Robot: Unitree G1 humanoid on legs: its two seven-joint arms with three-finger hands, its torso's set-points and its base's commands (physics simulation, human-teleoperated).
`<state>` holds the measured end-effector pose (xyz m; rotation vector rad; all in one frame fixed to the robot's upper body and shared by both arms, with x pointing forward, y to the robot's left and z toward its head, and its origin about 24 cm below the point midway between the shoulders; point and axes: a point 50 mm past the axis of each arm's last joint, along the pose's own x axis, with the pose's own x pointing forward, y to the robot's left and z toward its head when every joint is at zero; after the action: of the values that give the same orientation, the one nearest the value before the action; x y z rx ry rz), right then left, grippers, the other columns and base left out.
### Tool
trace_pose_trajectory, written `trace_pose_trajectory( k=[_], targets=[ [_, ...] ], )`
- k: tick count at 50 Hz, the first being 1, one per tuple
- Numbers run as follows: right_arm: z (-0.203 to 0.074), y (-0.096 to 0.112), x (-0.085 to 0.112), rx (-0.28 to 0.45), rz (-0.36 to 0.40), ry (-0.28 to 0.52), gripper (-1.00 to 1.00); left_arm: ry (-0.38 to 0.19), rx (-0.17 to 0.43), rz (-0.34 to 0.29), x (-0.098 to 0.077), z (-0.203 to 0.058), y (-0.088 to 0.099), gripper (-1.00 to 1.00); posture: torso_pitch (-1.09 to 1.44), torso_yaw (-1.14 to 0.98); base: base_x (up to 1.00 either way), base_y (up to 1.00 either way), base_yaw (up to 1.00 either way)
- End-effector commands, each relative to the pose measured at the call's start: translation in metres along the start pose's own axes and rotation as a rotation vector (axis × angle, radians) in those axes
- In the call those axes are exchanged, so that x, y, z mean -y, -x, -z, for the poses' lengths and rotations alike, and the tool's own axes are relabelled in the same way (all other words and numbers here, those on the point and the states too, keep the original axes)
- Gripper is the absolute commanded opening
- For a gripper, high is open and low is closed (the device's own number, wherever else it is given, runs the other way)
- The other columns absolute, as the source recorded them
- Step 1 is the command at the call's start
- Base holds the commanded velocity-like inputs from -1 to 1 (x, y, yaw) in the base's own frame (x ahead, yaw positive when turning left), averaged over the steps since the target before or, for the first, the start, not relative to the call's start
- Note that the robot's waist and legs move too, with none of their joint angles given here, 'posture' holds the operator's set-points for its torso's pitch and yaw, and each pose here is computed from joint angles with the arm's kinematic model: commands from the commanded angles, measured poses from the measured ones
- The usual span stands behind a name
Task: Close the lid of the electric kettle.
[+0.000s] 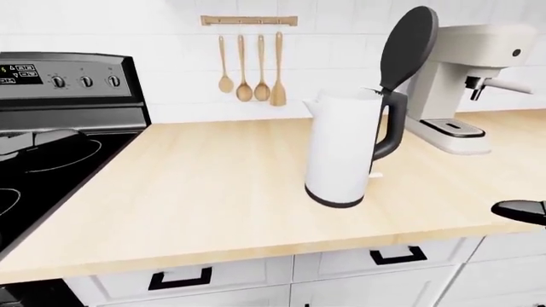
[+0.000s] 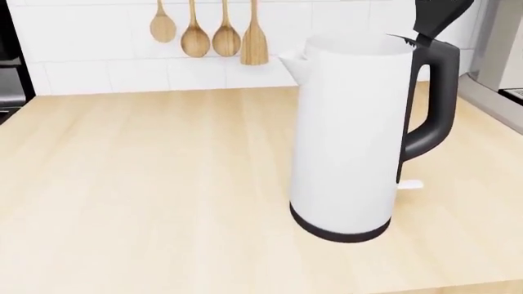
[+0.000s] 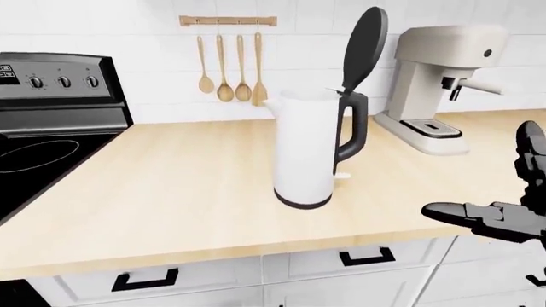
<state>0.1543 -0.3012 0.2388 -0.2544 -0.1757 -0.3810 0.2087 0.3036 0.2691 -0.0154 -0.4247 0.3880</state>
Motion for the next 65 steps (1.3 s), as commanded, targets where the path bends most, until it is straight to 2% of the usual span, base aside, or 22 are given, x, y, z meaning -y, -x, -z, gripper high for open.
trace_pose_trajectory(
  k=[1,3,6,8,15,23,28,46,55,65],
  targets=[
    [-0.009,0.0,0.001,0.032,-0.033,0.062,1.0,-0.005,0.064,0.017,0.003,-0.012,0.0,1.0,-0.52,0.0,0.0,0.0,0.0],
    [-0.016,-0.003,0.006,0.024,-0.055,0.132,1.0,-0.005,0.064,0.016,0.003,-0.012,0.0,1.0,-0.52,0.0,0.0,0.0,0.0],
    [-0.025,-0.007,0.012,0.018,-0.071,0.181,1.0,-0.005,0.065,0.016,0.003,-0.014,0.0,1.0,-0.52,0.0,0.0,0.0,0.0],
    [-0.032,-0.011,0.017,0.005,-0.089,0.252,1.0,-0.006,0.064,0.019,0.004,-0.013,0.0,1.0,-0.52,0.0,0.0,0.0,0.0],
    [-0.05,-0.024,0.025,-0.022,-0.137,0.366,1.0,-0.004,0.065,0.018,0.004,-0.013,-0.001,1.0,-0.52,0.0,0.0,0.0,0.0],
    [-0.061,-0.047,0.025,-0.06,-0.215,0.513,1.0,-0.001,0.065,0.02,0.005,-0.014,-0.002,1.0,-0.52,0.0,0.0,0.0,0.0],
    [-0.074,-0.055,0.023,-0.062,-0.237,0.541,1.0,-0.002,0.067,0.024,0.006,-0.015,-0.001,1.0,-0.52,0.0,0.0,0.0,0.0],
    [-0.087,-0.095,0.012,-0.127,-0.352,0.791,1.0,0.0,0.064,0.023,0.005,-0.012,-0.002,1.0,-0.52,0.0,0.0,0.0,0.0],
    [-0.084,-0.116,-0.002,-0.134,-0.392,0.863,1.0,-0.001,0.063,0.026,0.006,-0.011,-0.002,1.0,-0.52,0.0,0.0,0.0,0.0],
    [-0.076,-0.134,-0.005,-0.156,-0.383,0.886,1.0,-0.002,0.062,0.028,0.007,-0.009,-0.002,1.0,-0.52,0.0,0.0,0.0,0.0]
  ],
)
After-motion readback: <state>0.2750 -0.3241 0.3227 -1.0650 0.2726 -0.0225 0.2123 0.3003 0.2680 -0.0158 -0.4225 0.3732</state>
